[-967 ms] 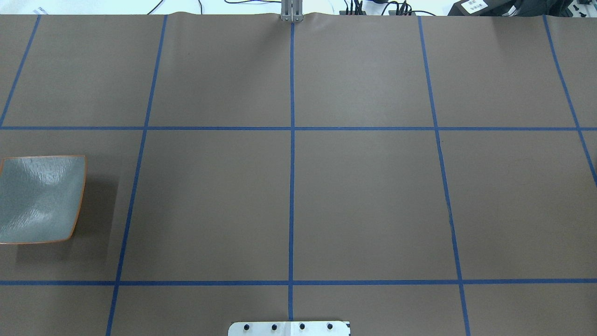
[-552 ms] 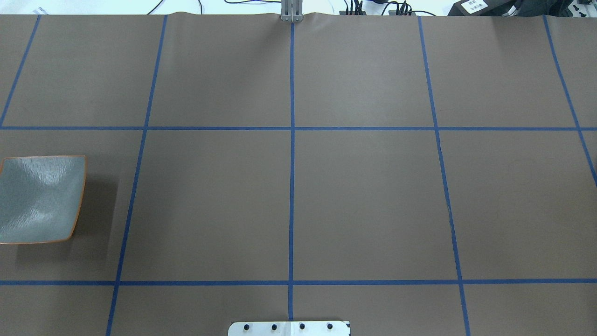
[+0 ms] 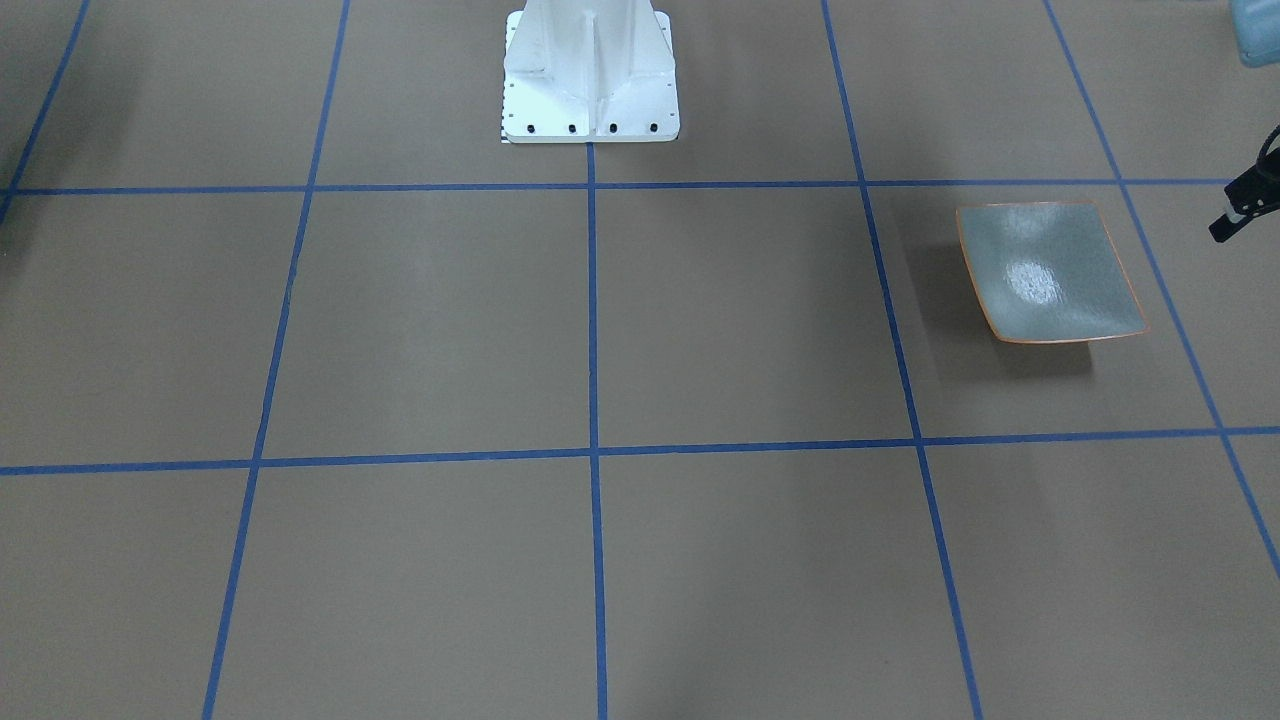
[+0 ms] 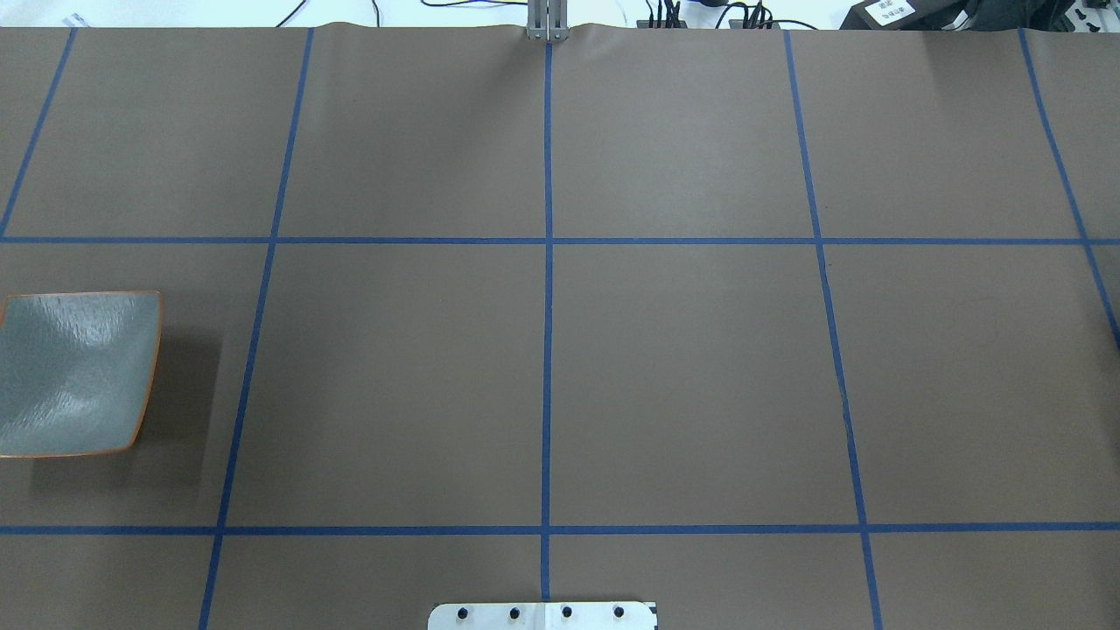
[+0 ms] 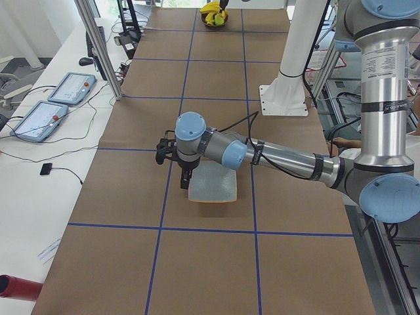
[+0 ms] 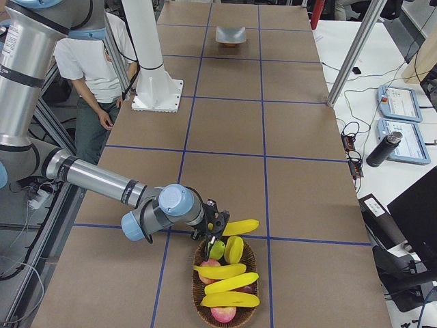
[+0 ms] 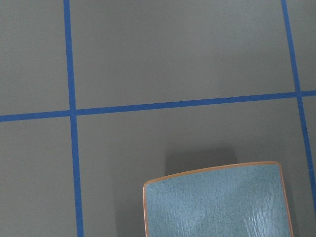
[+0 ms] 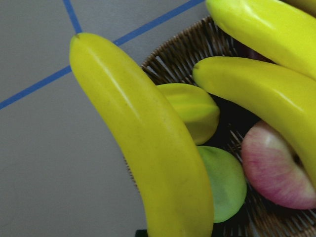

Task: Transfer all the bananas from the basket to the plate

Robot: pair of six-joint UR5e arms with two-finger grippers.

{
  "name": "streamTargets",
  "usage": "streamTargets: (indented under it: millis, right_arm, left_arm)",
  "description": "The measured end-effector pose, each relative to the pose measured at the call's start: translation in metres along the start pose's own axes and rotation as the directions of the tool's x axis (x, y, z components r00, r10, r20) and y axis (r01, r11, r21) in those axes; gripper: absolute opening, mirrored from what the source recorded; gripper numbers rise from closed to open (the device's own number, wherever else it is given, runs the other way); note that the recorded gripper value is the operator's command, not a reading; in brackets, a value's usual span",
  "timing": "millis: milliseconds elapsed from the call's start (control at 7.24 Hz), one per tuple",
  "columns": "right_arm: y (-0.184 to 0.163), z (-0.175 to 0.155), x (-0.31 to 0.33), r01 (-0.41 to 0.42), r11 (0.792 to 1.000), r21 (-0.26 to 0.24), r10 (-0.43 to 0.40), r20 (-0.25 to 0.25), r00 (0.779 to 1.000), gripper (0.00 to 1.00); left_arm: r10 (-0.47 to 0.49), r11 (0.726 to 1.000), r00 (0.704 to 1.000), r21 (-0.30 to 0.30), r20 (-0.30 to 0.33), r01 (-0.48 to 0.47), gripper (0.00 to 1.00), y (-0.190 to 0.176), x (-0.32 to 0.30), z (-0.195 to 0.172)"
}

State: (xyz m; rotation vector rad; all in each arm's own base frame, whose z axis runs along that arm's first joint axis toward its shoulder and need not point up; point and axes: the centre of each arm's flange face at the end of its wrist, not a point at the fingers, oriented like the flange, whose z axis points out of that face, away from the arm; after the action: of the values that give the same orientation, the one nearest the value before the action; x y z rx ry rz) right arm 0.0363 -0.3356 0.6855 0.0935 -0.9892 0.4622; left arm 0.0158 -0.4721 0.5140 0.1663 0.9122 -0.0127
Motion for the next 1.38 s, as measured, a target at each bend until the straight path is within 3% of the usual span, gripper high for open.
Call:
streamTargets:
  millis: [414,829,1105,1381]
  right_arm:
    - [-0.039,0.021,-0.122,0.111,0.993,-0.036,-0.108,0.083,0.991,0.00]
    - [-0.057,0.056,-0.343,0.113,0.983,-0.147,-0.092,0.143,0.985,0.00]
    - [-0.022,0.071,-0.482,0.087,0.976,-0.201,-0.055,0.162,0.985,0.00]
    - [0.034,0.084,-0.584,0.052,0.967,-0.251,-0.017,0.139,0.990,0.00]
  left_arm:
    - [-0.142,0.989,0.987,0.028,-0.071,0.144,1.00,-0.059,0.096,-0.005]
    - [-0.272,0.962,0.947,-0.065,-0.169,0.265,1.00,-0.098,0.271,0.025]
    - [-0.351,0.934,0.912,-0.149,-0.211,0.325,1.00,-0.102,0.380,0.039]
    - [-0.369,0.926,0.900,-0.174,-0.231,0.335,1.00,-0.093,0.449,0.045]
